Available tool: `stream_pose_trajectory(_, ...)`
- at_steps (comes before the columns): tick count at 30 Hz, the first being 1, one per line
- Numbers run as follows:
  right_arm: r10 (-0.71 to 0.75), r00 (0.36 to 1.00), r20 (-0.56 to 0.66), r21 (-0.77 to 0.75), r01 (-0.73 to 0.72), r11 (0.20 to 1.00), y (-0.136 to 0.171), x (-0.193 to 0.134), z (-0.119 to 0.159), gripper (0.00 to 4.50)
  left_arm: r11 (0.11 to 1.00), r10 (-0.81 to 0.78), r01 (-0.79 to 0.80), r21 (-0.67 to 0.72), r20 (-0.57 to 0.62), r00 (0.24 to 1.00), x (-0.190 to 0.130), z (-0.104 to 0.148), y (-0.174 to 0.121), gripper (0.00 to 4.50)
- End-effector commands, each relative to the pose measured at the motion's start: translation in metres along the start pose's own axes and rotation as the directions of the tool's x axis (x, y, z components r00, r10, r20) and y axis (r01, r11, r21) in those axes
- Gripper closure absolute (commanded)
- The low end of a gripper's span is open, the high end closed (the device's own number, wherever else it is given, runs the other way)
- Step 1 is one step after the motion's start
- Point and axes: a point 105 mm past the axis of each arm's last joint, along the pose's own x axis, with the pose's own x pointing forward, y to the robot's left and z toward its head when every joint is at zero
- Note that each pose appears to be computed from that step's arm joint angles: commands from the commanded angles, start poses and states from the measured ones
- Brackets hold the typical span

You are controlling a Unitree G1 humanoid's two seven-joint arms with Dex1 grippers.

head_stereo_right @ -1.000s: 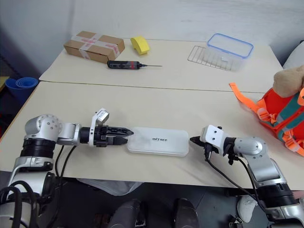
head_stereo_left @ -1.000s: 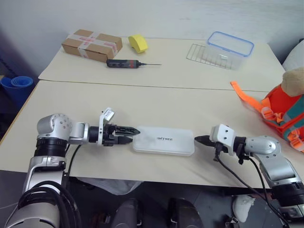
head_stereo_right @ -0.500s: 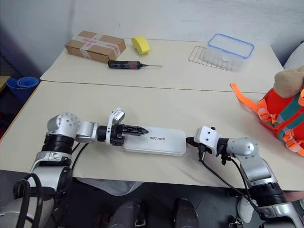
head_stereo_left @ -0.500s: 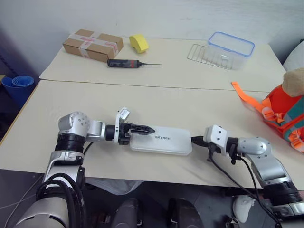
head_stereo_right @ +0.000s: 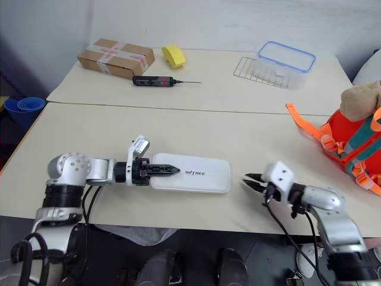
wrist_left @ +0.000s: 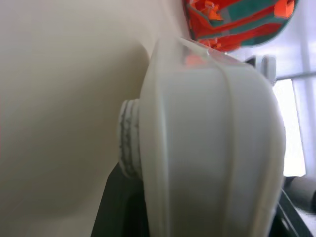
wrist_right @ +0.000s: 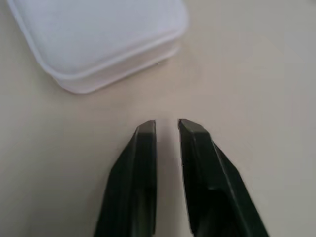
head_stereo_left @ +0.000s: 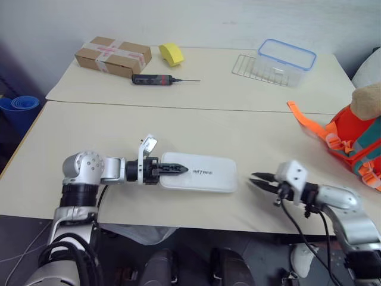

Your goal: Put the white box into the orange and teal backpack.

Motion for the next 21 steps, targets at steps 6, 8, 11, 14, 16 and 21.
stream_pose_trajectory(6, -0.495, 0.868, -0.033, 0.12, 0.496, 0.86, -0.024, -0.13, -0.009, 0.7, 0.737, -0.272, 0.181, 0.651, 0.041, 0.962, 0.001, -0.003, -0.041, 3.3)
stream_pose_trajectory(8, -0.619, 0.784, -0.044, 0.104, 0.62, 0.778, -0.036, -0.156, -0.012, 0.02, 0.673, -0.254, 0.192, 0.714, -0.02, 0.967, 0.002, -0.013, -0.038, 3.3)
stream_pose_trajectory(11, -0.742, 0.67, -0.036, 0.094, 0.741, 0.665, -0.06, -0.174, -0.013, 0.02, 0.642, -0.277, 0.206, 0.738, -0.028, 0.961, 0.005, -0.015, -0.039, 3.3)
stream_pose_trajectory(14, -0.764, 0.645, 0.016, 0.118, 0.757, 0.642, -0.087, -0.164, -0.005, 0.02, 0.623, -0.318, 0.234, 0.746, -0.032, 0.948, 0.008, -0.012, -0.046, 3.3)
stream_pose_trajectory(16, -0.757, 0.652, 0.046, 0.13, 0.747, 0.652, -0.105, -0.152, 0.001, 0.02, 0.613, -0.321, 0.241, 0.753, -0.041, 0.946, 0.01, -0.011, -0.047, 3.3)
stream_pose_trajectory(21, -0.74, 0.667, 0.087, 0.142, 0.727, 0.672, -0.149, -0.117, 0.014, 0.19, 0.595, -0.321, 0.235, 0.768, -0.041, 0.946, 0.012, -0.007, -0.049, 3.3)
